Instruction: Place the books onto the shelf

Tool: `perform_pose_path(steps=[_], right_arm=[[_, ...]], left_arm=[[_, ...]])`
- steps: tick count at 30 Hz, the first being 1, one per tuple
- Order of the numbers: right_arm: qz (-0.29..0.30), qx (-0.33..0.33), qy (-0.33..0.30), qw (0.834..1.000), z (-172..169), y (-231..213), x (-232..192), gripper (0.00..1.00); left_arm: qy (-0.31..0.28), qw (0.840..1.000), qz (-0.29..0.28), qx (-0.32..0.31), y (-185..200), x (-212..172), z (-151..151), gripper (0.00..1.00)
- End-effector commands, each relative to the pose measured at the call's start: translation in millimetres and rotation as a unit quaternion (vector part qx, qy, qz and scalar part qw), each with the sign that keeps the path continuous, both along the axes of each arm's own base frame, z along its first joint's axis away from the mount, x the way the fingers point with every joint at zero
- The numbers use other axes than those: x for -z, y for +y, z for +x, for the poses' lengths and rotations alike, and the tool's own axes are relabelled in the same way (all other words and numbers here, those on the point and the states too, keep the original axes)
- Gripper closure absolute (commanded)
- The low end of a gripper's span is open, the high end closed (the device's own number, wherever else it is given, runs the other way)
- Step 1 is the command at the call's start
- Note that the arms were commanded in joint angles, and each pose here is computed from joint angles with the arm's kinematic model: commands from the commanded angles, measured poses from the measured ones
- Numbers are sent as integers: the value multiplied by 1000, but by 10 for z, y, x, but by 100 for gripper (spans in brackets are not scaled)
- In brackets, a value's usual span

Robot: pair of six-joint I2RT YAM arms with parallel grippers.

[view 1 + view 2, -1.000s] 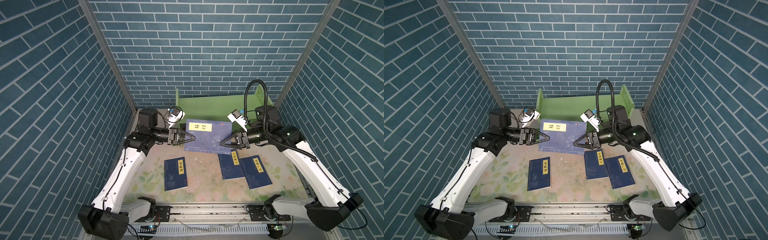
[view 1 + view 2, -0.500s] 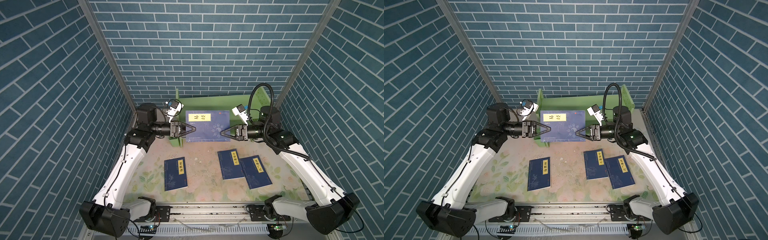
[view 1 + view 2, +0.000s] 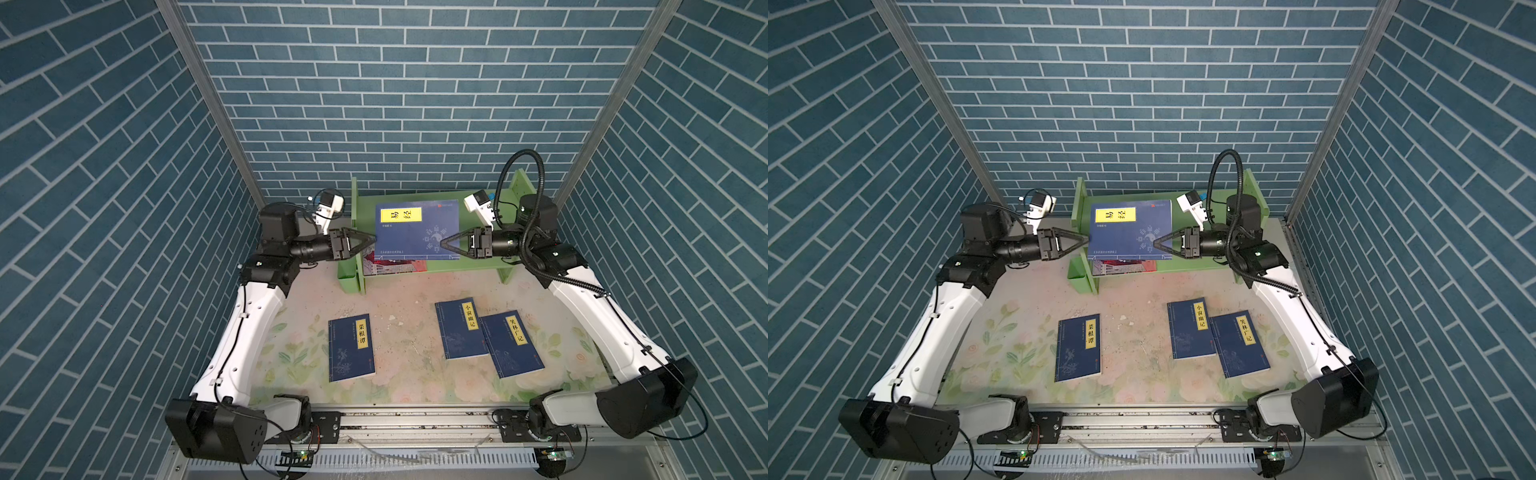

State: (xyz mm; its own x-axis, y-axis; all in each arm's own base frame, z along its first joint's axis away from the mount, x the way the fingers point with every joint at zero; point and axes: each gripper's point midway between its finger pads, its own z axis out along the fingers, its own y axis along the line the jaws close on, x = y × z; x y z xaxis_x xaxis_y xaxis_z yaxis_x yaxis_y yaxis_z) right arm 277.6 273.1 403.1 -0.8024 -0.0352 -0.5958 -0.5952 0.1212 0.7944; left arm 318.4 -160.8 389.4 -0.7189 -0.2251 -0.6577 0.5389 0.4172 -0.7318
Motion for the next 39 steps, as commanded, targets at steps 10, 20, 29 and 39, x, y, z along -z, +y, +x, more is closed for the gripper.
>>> perform_pose_path(steps=[10,20,29,39], right_arm=[[-27,9,50,998,648,115,62,100],[-78,21,105,991,884,261,381,100],[-101,9,127,987,1005,484,546,100],[-131,7,143,981,1106,535,724,93]], left_arm=[[-88,996,-20,-6,217,-637,-165,33],[-72,996,-43,-3,213,-644,-10,32],[-63,996,-64,-3,213,-637,124,31],[-62,996,-64,1,209,-613,153,31]])
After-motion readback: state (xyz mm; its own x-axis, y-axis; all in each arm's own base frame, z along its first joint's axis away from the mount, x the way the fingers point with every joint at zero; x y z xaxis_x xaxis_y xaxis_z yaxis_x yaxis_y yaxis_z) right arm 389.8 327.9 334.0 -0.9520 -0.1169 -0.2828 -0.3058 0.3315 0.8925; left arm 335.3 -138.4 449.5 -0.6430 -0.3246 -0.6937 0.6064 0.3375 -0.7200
